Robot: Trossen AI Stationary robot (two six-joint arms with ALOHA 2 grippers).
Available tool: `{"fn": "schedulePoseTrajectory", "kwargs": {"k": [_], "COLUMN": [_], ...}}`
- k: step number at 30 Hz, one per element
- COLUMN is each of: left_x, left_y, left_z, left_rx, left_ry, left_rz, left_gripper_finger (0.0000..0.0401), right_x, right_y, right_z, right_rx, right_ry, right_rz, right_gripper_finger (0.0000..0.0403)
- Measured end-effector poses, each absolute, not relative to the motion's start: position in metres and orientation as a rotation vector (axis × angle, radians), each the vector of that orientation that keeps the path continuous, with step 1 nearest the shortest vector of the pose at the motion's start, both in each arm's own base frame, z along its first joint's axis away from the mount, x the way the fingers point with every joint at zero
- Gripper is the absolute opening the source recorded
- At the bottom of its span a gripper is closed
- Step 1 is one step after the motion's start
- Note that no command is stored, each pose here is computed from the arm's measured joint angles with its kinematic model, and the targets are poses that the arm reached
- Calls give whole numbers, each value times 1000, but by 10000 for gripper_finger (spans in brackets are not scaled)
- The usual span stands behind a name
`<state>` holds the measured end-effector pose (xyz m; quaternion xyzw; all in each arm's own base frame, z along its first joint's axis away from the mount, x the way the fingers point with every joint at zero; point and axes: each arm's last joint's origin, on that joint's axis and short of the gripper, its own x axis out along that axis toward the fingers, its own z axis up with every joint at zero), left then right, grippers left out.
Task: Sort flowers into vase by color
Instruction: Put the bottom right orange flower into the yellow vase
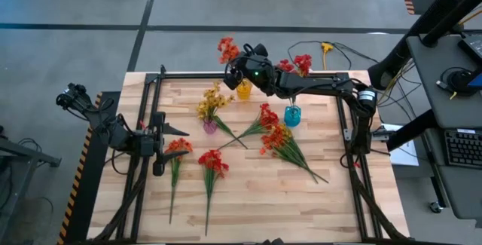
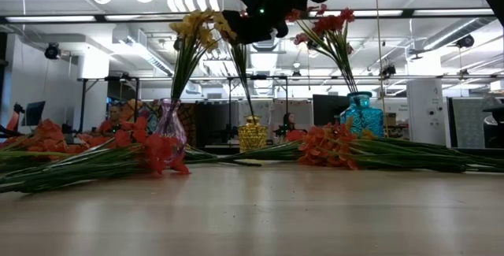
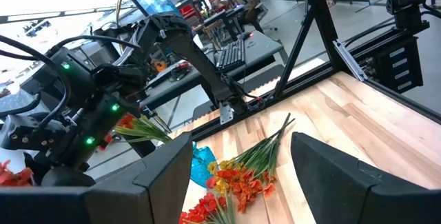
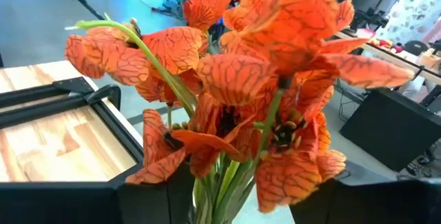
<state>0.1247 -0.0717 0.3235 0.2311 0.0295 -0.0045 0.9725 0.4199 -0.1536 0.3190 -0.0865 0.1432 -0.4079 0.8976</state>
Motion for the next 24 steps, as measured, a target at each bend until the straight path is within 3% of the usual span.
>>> {"fn": "schedulePoseTrajectory", "kwargs": {"k": [24], "left_x": [125], "left_y": [-72], "left_z": [323], "left_rx": [471], "left_ry": [66], "left_rz": [-10], "left_gripper_finger": [229], "right_x": [416], "right_y": [-147], "right_z": [342], "right_rx": [-140], "right_ry": [447], "right_rz": [-826], "right_gripper_finger": [230]}}
